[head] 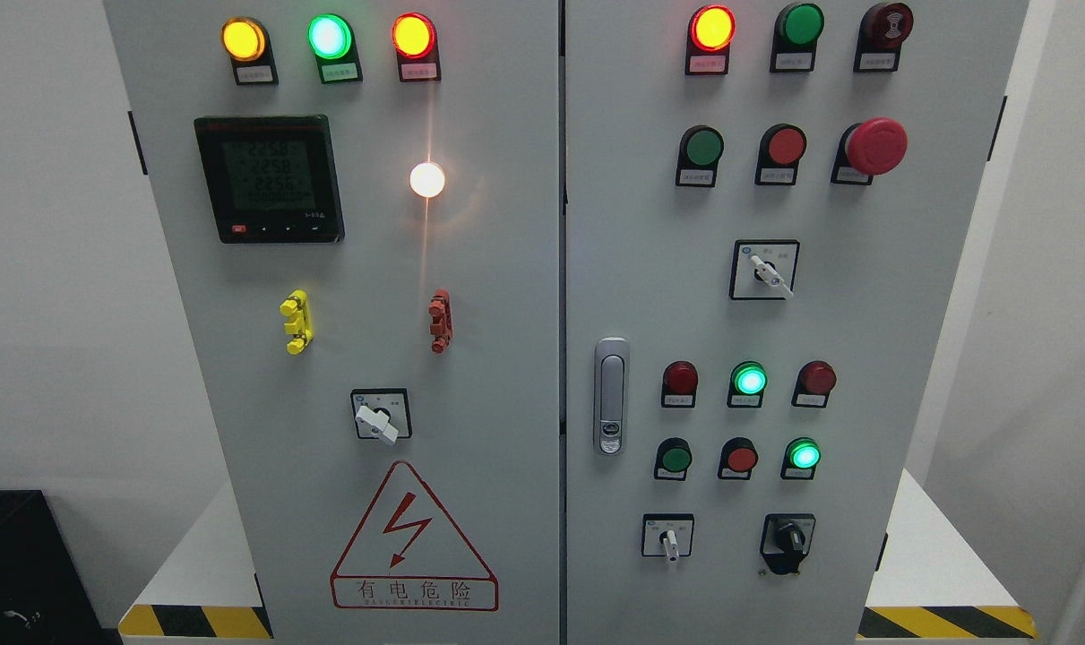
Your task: Flip black knob to close circuit
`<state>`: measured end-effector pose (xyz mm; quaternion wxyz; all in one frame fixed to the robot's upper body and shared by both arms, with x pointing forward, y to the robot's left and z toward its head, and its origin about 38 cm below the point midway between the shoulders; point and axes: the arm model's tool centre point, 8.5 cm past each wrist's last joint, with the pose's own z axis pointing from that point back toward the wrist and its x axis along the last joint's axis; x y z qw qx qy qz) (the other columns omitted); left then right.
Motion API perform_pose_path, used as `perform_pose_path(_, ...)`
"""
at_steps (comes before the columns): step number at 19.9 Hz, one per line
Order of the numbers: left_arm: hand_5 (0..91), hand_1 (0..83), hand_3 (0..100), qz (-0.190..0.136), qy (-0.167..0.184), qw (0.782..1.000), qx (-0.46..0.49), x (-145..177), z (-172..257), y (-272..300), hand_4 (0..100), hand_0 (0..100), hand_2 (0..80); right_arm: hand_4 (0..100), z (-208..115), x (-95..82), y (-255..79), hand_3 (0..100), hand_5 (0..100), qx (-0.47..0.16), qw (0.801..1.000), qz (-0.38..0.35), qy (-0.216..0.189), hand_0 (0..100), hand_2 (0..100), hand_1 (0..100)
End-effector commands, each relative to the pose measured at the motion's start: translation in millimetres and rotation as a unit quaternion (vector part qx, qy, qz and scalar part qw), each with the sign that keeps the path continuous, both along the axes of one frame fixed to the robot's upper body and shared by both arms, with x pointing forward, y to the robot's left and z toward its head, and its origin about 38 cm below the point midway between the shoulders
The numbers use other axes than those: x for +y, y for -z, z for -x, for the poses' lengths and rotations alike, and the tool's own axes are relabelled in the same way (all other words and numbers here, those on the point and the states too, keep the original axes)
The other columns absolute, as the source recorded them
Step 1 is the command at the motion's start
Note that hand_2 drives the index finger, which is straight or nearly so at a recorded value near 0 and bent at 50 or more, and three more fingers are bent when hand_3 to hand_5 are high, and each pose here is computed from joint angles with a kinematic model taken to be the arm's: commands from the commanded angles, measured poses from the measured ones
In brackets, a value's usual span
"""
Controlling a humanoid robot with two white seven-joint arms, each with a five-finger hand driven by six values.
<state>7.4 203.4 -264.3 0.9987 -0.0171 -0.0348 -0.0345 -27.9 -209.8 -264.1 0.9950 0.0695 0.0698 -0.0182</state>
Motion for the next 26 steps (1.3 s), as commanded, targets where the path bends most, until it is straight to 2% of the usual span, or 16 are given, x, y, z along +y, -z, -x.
perform_pose_path(1,0.0,55.6,0,0.002,-0.001,1.000,0.000,-1.2,6.0,0.4,0,12,0.0,0,-6.0,0.6,0.1,0,0,-0.003,1.000,-0.002,0.000,0,0,8)
perform_pose_path(11,0.0,55.6,0,0.002,-0.001,1.000,0.000,-1.2,6.0,0.4,0,12,0.0,0,-7.8,-0.6,0.3,0,0,-0.009,1.000,-0.001,-0.006,0,0,8)
perform_pose_path(17,0.0,55.6,0,0.002,-0.001,1.000,0.000,-1.2,6.0,0.4,0,12,0.0,0,-44.5,-8.5,0.5,0,0,-0.062,0.998,0.017,-0.019,0,0,8)
perform_pose_path(23,0.0,55.6,0,0.002,-0.001,1.000,0.000,-1.2,6.0,0.4,0,12,0.0,0,-84.4,-0.9,-4.3,0,0,-0.121,0.991,0.016,-0.047,0,0,8)
perform_pose_path(26,0.0,55.6,0,0.002,-0.001,1.000,0.000,-1.2,6.0,0.4,0,12,0.0,0,-105.2,3.2,-9.5,0,0,-0.158,0.984,0.018,-0.075,0,0,8)
